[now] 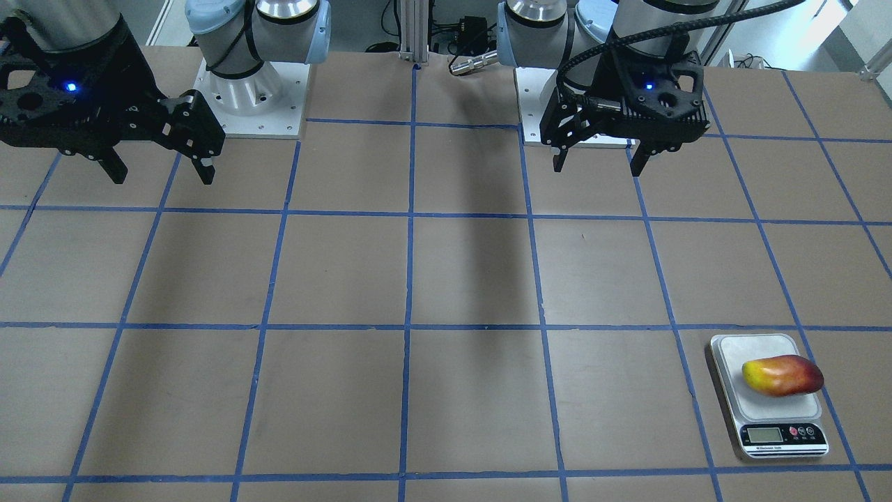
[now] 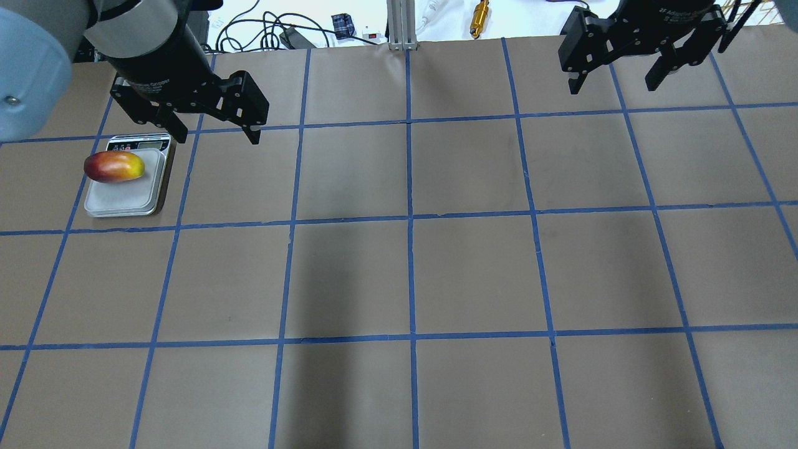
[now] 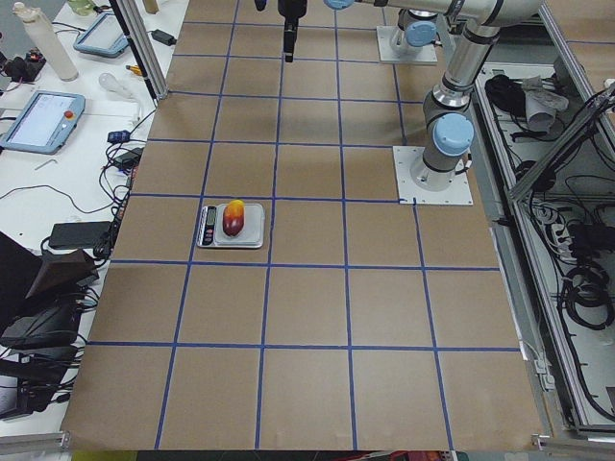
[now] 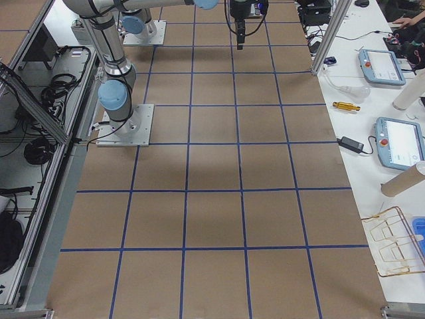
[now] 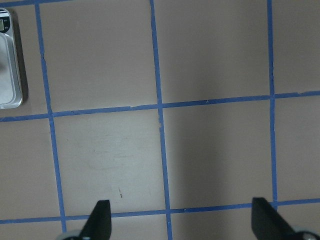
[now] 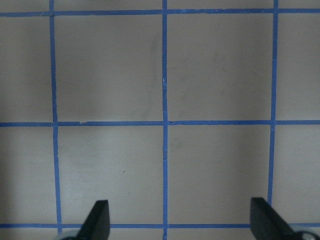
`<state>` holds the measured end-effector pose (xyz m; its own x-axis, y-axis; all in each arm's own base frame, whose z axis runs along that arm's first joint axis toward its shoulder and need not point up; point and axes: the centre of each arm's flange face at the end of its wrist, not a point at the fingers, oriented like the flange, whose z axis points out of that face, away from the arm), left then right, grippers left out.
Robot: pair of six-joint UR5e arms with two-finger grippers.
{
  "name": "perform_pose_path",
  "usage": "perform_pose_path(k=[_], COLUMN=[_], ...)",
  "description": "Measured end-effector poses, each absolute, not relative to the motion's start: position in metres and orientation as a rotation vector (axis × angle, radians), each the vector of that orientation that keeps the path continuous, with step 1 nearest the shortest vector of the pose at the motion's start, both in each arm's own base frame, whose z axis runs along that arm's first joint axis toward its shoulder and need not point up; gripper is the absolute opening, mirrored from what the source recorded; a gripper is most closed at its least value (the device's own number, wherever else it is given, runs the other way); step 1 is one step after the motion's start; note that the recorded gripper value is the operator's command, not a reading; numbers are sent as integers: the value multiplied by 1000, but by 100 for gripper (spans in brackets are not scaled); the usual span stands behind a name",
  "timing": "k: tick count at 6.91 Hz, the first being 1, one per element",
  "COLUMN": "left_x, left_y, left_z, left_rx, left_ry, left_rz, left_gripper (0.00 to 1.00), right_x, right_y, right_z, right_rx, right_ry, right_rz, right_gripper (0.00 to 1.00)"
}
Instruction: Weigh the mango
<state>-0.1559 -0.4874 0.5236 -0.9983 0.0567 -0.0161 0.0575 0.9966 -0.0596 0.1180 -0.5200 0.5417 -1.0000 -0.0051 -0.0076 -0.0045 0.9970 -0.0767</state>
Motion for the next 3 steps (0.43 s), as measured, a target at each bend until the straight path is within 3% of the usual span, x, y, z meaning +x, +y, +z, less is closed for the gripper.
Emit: perform_pose_path(k=[3], left_x=[-155], left_y=[-489], left_z=[524], left_rx=[83], left_ry=[3141], left_rz=[-97], left_gripper=[100], right_x=[118], right_y=[-520], right_z=[541], right_rx=[-7], right_ry=[3132], right_rz=[-119], right_gripper=[100])
